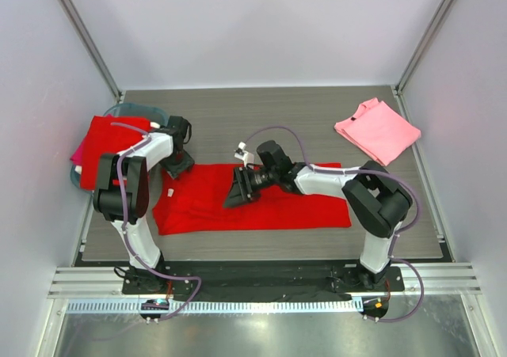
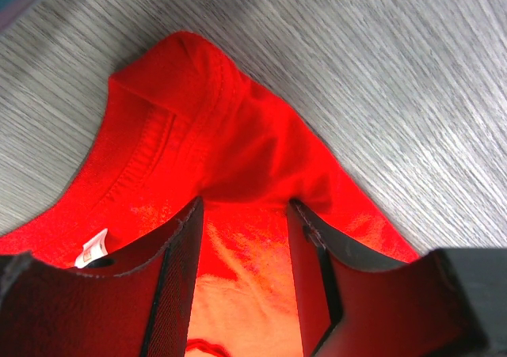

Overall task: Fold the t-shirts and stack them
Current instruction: Fold the tshirt

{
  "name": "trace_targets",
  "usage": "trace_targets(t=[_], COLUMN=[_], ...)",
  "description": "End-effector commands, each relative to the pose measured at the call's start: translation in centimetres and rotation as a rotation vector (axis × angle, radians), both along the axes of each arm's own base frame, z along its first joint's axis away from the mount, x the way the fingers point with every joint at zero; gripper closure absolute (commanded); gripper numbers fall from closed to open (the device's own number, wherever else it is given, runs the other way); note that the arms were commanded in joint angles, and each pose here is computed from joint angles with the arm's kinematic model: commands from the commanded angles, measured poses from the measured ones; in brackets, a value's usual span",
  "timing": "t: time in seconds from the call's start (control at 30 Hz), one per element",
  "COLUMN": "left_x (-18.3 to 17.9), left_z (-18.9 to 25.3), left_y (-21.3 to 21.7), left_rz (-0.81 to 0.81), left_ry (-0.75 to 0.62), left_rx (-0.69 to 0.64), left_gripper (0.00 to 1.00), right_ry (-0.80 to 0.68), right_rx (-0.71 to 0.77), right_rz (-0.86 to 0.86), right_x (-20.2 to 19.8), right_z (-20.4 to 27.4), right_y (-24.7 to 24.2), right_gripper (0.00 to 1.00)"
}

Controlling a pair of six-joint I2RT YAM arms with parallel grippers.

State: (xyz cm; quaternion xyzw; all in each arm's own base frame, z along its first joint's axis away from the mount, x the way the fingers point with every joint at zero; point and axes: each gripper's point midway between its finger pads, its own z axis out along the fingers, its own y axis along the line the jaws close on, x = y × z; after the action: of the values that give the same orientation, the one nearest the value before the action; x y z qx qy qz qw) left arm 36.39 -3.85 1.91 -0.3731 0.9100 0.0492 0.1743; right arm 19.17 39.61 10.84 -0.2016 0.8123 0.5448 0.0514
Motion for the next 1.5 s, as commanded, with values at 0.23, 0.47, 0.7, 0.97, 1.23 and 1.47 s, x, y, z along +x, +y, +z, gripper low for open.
trace_targets(t=[0.23,0.47,0.7,0.97,1.23,1.47], left_x=[-0.7,-0.8,-0.7,-0.8,-0.8,-0.7], left_z=[-0.2,0.2,0.2,0.2,0.2,0.2], left_y=[0.3,0.3,0.2,0.3,0.2,0.2], left_rz=[0.001,-0.004,-0.003,-0.007,-0.006,-0.008], left_ry=[0.003,-0.017,-0.027,-0.027,-0.029,-0.031], left_rx=[0.007,-0.003,-0.013,-0.016,-0.021,-0.019], left_gripper=[0.52,0.52,0.52,0.52,0.52,0.52], right_ry=[-0.003,0.074,0.060,0.023,-0.080,-0.116], right_rx=[0.115,0.153,0.057,-0.018,0.024,0.028], right_rz=[-0.127,-0.125,-0.099,-0.067,-0.127,-0.175], right_x=[4.8,3.9,1.6,-1.8,-0.5,2.2], right_z=[0.8,-0.4,-3.6,-5.4,-0.9,-0.4], right_y=[6.9,9.5,10.8,10.9,10.8,12.7], right_gripper=[0.57,0.58,0.58,0.59,0.58,0.60])
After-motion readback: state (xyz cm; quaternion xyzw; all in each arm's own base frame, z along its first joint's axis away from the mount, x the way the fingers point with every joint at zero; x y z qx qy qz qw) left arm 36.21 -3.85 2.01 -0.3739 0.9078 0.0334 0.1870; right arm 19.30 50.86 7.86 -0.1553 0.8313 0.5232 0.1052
